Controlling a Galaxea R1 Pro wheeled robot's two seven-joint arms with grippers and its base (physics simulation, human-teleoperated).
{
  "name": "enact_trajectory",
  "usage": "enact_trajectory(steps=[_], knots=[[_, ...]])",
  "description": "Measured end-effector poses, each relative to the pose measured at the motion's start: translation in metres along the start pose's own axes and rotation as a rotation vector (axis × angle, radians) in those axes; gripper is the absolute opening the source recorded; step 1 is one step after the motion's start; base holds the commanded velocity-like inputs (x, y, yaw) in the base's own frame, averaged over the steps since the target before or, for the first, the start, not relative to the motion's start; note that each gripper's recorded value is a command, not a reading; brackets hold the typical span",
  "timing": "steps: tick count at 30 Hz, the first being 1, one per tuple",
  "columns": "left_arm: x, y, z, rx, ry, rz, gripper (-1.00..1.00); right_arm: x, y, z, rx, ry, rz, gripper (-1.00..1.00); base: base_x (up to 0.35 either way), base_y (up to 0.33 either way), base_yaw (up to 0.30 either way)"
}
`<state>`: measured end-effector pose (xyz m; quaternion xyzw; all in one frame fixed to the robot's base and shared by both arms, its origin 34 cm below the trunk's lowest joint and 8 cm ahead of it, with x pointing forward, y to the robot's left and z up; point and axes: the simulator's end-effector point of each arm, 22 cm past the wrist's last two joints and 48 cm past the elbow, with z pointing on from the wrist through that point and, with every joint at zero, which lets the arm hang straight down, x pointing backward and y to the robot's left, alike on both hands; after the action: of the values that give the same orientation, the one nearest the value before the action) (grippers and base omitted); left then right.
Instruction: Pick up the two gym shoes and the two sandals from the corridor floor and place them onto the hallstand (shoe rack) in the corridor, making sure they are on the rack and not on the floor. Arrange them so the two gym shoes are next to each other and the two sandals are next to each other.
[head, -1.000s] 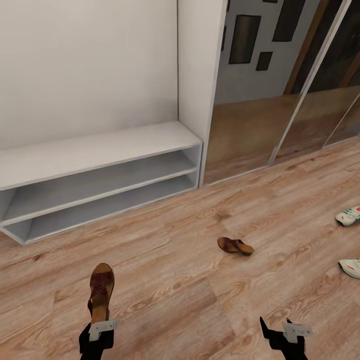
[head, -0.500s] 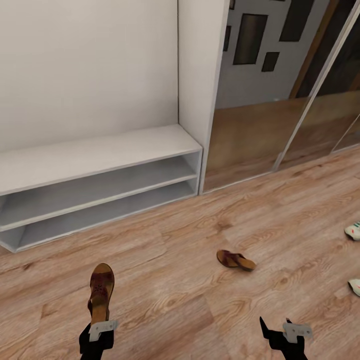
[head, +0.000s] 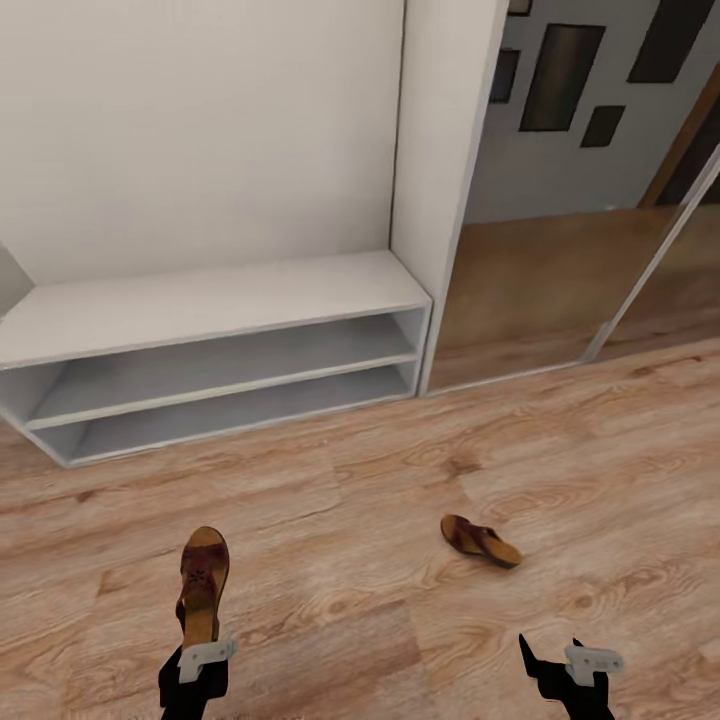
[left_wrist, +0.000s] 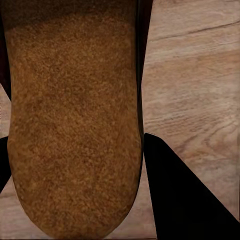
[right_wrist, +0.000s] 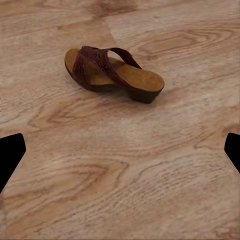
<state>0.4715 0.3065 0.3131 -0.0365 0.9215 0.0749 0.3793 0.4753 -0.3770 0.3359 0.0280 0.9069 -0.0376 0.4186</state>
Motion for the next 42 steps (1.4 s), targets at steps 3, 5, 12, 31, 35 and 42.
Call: enact_trajectory(steps=[3, 5, 12, 31, 35, 42], knots=[[0.0000, 0.0002, 0.0000, 0.000, 0.000, 0.000, -1.00, 0.0002, 0.0000, -0.0001, 0.000, 0.000, 0.000, 1.00, 0.000, -0.100, 0.275], [-0.0004, 0.0007, 0.0002, -0.001, -0.001, 0.000, -1.00, -0.0001, 0.0001, 0.0001, 0.000, 0.000, 0.000, 1.00, 0.000, -0.028, 0.275], [0.0002, 0.0002, -0.0002, 0.000, 0.000, 0.000, -1.00, 0.0001, 0.0000, -0.0001, 0.000, 0.000, 0.000, 1.00, 0.034, -0.033, 0.275], [0.0004, -0.0003, -0.0003, 0.001, 0.001, 0.000, -1.00, -0.0002, 0.0000, 0.0001, 0.000, 0.000, 0.000, 1.00, 0.126, -0.240, 0.275], [0.0005, -0.0001, -0.0003, 0.001, 0.001, 0.000, -1.00, 0.0000, 0.0000, 0.0000, 0.000, 0.000, 0.000, 1.00, 0.015, -0.272, 0.269], [0.0010, -0.0002, -0.0004, 0.001, 0.002, 0.000, -1.00, -0.0001, -0.0001, 0.0000, 0.000, 0.000, 0.000, 1.00, 0.002, -0.274, 0.069]])
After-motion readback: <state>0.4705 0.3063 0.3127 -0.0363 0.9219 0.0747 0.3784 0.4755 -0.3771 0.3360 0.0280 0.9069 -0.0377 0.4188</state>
